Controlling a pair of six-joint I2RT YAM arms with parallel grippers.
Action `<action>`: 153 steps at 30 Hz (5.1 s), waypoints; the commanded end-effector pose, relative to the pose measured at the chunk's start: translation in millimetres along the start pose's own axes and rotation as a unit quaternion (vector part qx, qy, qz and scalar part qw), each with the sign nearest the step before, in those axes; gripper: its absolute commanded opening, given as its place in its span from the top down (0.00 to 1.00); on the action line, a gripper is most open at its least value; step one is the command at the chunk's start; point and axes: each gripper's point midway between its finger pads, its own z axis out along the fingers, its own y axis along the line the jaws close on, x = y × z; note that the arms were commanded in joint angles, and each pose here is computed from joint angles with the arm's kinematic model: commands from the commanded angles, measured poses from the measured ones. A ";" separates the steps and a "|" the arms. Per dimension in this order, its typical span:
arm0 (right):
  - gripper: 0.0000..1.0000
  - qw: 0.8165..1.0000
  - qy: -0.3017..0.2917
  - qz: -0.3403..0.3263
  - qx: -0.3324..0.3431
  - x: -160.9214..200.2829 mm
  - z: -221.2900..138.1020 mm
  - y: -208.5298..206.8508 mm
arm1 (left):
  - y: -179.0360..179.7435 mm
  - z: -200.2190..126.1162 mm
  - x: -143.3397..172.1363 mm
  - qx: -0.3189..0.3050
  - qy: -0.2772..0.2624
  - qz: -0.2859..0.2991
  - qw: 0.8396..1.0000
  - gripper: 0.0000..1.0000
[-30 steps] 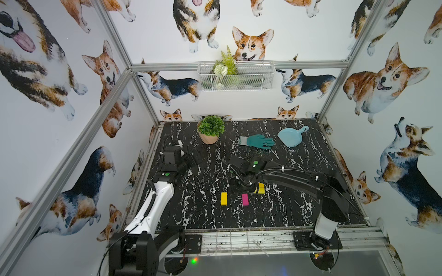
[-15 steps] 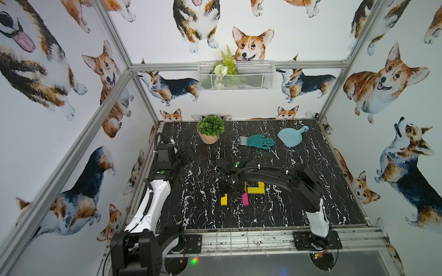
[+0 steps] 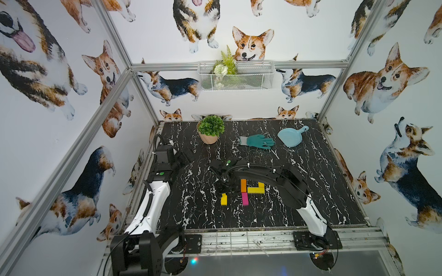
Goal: Assemble the letter p with building blocks
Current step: Pick up the building block from the center of the board, then assemble the building block at the center of the board, then adjust the building block at the center of the board.
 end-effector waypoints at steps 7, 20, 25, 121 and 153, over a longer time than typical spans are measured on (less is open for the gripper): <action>0.41 0.999 0.046 0.000 0.022 11.9 15.4 -2.1 | -6.8 -0.9 -6.0 0.018 -0.013 0.008 1.000 0.00; 0.76 0.999 0.016 -0.009 0.034 7.9 -3.1 0.2 | -11.0 -0.7 -7.2 0.028 -0.012 0.007 1.000 0.00; 0.76 1.000 -0.004 0.013 0.016 16.3 -26.2 -3.0 | -16.0 -2.6 -9.7 0.040 -0.015 0.007 0.999 0.00; 0.00 0.986 -0.155 0.011 -0.057 21.8 -127.3 -80.4 | -32.5 -1.9 -6.2 0.087 -0.002 0.020 0.996 0.00; 0.00 0.959 -0.137 0.143 -0.205 -6.7 -54.4 -170.8 | -159.0 2.3 167.8 0.319 0.225 0.185 0.902 0.00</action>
